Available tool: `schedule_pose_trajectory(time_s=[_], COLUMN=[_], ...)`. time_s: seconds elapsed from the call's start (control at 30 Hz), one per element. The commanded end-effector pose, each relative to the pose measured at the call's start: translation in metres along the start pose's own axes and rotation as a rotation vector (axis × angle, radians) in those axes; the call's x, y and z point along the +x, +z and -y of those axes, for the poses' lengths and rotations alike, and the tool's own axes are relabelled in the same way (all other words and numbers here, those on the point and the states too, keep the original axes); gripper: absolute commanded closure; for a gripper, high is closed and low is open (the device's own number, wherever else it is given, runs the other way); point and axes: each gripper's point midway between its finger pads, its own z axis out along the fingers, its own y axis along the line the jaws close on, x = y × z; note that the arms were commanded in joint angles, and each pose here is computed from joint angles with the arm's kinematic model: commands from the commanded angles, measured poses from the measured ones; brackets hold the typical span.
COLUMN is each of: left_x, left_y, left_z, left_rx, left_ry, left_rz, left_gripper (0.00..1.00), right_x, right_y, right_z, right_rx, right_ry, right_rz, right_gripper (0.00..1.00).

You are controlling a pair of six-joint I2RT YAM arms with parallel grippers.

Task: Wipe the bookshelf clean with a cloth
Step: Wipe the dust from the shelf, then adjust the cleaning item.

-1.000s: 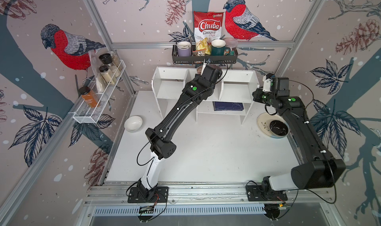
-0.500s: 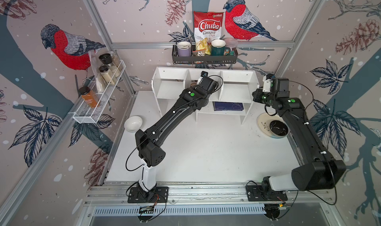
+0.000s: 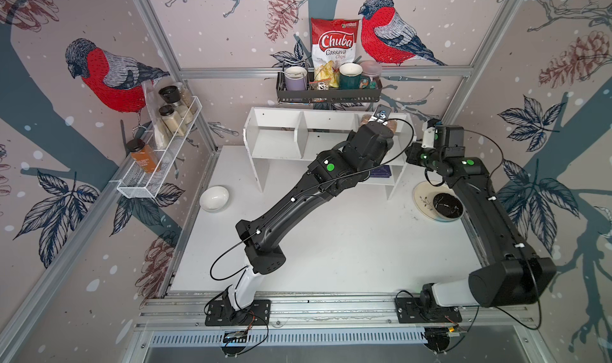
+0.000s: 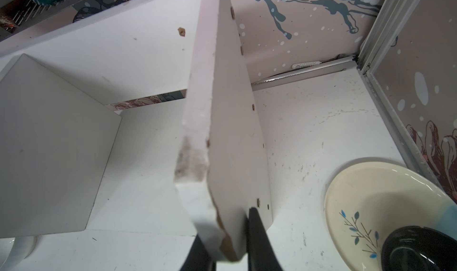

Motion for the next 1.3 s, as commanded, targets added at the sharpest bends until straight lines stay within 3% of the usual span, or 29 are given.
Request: schedule_pose_trajectory(time_s=[0.0, 0.1, 0.2, 0.3, 0.33, 0.5, 0.63, 0.77, 0.87, 0.97, 1.13, 1.17, 1.2, 1.27], left_x=[-0.004, -0.009, -0.015, -0.009, -0.01, -0.013, -0.022, -0.028, -0.027, -0.022, -0.006, -0.003, -0.001, 0.002], left_y=[0.002, -0.004, -0.013, -0.013, -0.015, -0.028, -0.05, -0.073, -0.082, -0.08, -0.063, -0.061, -0.059, -0.061], left_z=[0.004, 0.015, 0.013, -0.002, -0.011, -0.025, -0.025, -0.019, -0.018, -0.029, -0.074, -0.079, -0.084, -0.097], left_rx=[0.042, 0.135, 0.221, 0.239, 0.253, 0.444, 0.607, 0.708, 0.741, 0.695, 0.466, 0.442, 0.417, 0.341], left_ry=[-0.034, -0.061, -0.126, -0.191, -0.227, -0.395, -0.45, -0.427, -0.42, -0.424, -0.44, -0.442, -0.436, -0.397], left_rz=[0.014, 0.034, 0.06, 0.049, 0.053, 0.13, 0.197, 0.237, 0.246, 0.244, 0.214, 0.213, 0.211, 0.206], left_gripper=[1.0, 1.0, 1.0, 1.0, 1.0, 1.0, 1.0, 1.0, 1.0, 1.0, 1.0, 0.94, 0.78, 0.62], right_x=[0.005, -0.007, -0.023, -0.035, -0.037, -0.035, -0.021, -0.02, -0.024, -0.026, -0.033, -0.035, -0.037, -0.039], right_y=[-0.012, -0.03, -0.053, -0.074, -0.082, -0.117, -0.135, -0.138, -0.135, -0.136, -0.129, -0.128, -0.126, -0.12], right_z=[-0.022, -0.014, -0.012, -0.02, -0.028, -0.107, -0.174, -0.208, -0.221, -0.226, -0.215, -0.211, -0.208, -0.199], right_rx=[-0.103, -0.051, -0.032, -0.053, -0.084, -0.42, -0.705, -0.808, -0.856, -0.884, -0.823, -0.811, -0.794, -0.745], right_ry=[0.12, 0.107, 0.107, 0.101, 0.095, 0.018, -0.016, -0.024, 0.001, 0.013, 0.055, 0.067, 0.078, 0.086], right_rz=[-0.046, 0.006, 0.077, 0.123, 0.136, 0.169, 0.141, 0.121, 0.106, 0.106, 0.133, 0.135, 0.142, 0.147], right_gripper=[0.83, 0.55, 0.43, 0.2, 0.16, 0.12, 0.07, 0.02, 0.1, 0.4, 0.91, 1.0, 1.0, 1.0])
